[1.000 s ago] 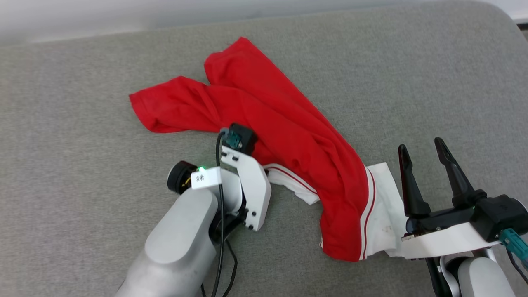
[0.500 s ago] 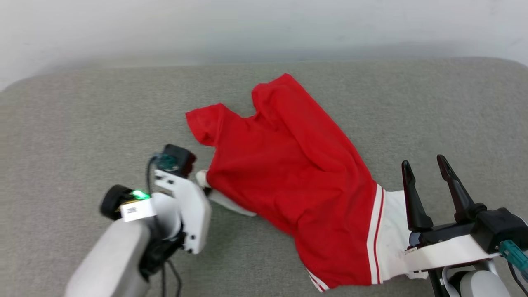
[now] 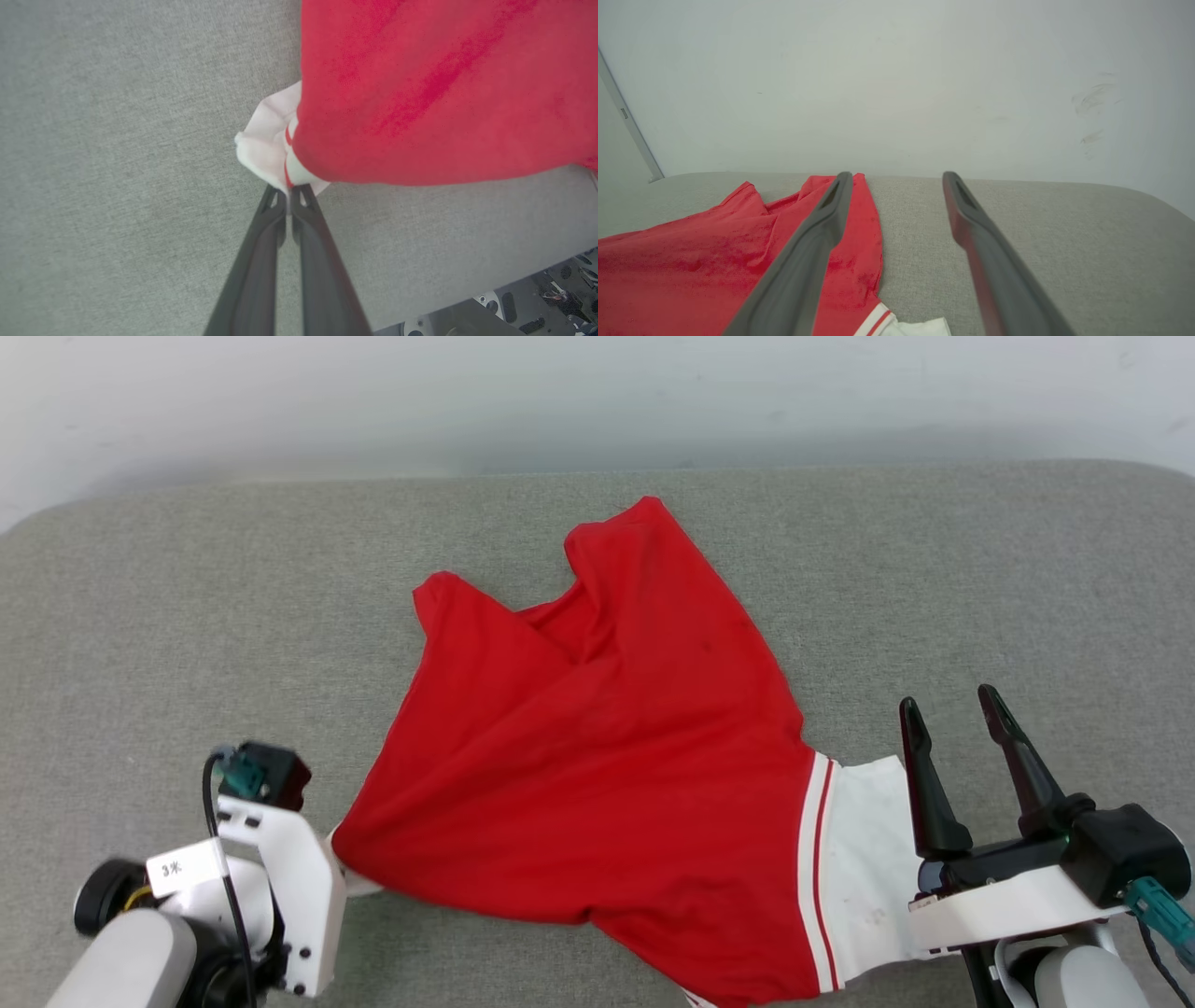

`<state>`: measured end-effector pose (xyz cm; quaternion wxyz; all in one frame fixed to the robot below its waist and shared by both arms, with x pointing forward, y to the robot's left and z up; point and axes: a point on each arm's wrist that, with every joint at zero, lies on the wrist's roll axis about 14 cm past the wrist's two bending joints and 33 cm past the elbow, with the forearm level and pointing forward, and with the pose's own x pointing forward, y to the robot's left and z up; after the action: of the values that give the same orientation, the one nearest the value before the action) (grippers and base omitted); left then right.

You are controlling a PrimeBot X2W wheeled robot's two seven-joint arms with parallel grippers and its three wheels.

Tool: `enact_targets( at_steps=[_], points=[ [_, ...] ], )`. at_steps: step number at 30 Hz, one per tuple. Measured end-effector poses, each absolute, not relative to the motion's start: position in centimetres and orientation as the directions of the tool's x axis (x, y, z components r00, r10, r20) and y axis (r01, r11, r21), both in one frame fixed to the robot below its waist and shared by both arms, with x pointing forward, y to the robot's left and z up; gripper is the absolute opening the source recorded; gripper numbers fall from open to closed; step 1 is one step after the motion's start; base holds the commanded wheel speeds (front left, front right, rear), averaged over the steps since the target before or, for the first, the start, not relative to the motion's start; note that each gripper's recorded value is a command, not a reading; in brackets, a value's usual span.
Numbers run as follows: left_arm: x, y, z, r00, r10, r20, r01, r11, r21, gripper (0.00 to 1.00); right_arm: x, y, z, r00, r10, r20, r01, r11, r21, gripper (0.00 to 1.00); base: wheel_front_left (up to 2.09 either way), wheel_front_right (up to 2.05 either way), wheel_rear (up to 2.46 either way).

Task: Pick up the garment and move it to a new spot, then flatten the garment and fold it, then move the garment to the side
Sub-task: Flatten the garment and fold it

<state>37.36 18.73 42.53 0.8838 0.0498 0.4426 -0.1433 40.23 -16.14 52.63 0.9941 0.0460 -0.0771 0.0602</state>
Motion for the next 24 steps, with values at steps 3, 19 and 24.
enact_targets(
  at_steps=[3,19,24],
  points=[
    [36.3,19.5,40.5,0.519,-0.186,-0.834,0.265,0.963,-0.049,0.00,40.3,-16.4,52.5,0.982,0.107,0.156,-0.121,0.989,0.081,1.00,0.00,0.00,0.00],
    [41.5,17.1,49.8,0.919,-0.269,-0.289,0.288,0.957,0.026,1.00,40.1,-15.6,53.5,0.975,0.134,0.179,-0.143,0.989,0.039,1.00,0.00,0.00,0.00],
    [40.4,15.7,53.9,0.945,-0.326,-0.018,0.326,0.942,0.072,1.00,39.5,-15.2,54.1,0.970,0.146,0.192,-0.154,0.988,0.028,1.00,0.00,0.00,0.00]
  ],
)
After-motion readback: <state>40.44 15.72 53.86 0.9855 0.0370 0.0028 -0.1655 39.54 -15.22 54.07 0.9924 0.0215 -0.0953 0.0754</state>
